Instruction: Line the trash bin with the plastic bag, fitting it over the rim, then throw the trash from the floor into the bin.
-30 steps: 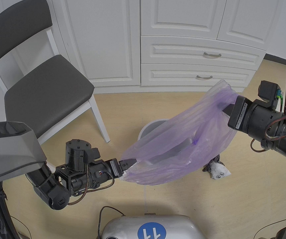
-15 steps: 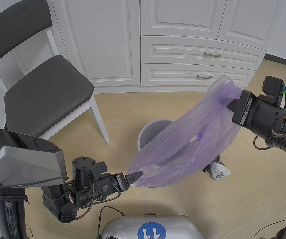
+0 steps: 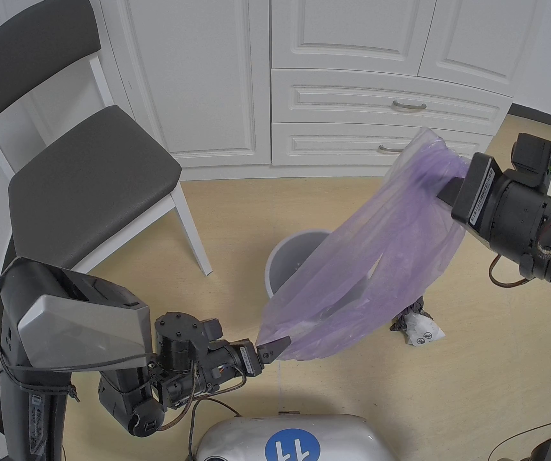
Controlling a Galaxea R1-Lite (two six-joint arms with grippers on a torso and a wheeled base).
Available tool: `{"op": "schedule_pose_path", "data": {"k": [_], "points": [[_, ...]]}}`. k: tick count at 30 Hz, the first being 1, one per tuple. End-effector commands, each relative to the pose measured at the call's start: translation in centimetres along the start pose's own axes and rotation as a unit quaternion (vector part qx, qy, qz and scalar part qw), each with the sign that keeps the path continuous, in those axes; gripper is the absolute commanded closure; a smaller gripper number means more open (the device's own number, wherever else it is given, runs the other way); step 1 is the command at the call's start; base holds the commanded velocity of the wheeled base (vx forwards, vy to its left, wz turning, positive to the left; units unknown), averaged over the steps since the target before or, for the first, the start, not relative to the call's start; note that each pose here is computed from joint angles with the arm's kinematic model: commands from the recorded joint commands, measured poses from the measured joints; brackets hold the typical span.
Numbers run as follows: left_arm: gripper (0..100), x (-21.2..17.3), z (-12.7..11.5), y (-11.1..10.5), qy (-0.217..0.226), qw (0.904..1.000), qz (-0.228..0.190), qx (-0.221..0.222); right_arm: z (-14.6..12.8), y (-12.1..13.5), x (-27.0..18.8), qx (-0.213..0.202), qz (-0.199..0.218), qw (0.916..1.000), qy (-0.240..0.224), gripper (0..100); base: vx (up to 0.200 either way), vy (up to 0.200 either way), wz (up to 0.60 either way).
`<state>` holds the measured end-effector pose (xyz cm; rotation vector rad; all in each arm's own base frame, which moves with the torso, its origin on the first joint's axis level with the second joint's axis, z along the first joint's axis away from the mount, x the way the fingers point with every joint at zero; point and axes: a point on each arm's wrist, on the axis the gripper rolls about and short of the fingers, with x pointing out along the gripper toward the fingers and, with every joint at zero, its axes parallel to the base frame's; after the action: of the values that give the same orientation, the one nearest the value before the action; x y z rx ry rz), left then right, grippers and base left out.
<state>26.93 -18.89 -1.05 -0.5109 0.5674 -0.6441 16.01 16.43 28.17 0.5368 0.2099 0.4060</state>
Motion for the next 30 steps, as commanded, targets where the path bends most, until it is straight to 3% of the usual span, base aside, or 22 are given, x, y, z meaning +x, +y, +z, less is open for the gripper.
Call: {"op": "schedule_pose_path", "data": {"k": [1,22,30], "points": [[0,0.8,-0.8,-0.3,0.008,0.9999,-0.007,0.006,0.3,0.5,-0.4,0.007,0.009,0.9999,0.003,100,0.0,0.0,0.0],[0,0.6,0.0,-1.8,-0.011,0.9995,-0.024,0.015,-0.3,1.4,-0.8,0.019,0.031,0.9991,0.02,100,0.0,0.0,0.0],[0,0.9,-0.8,-1.9,0.001,0.9995,-0.025,0.018,0.6,1.7,-1.3,0.036,0.041,0.9985,0.006,100,0.0,0.0,0.0]]}}
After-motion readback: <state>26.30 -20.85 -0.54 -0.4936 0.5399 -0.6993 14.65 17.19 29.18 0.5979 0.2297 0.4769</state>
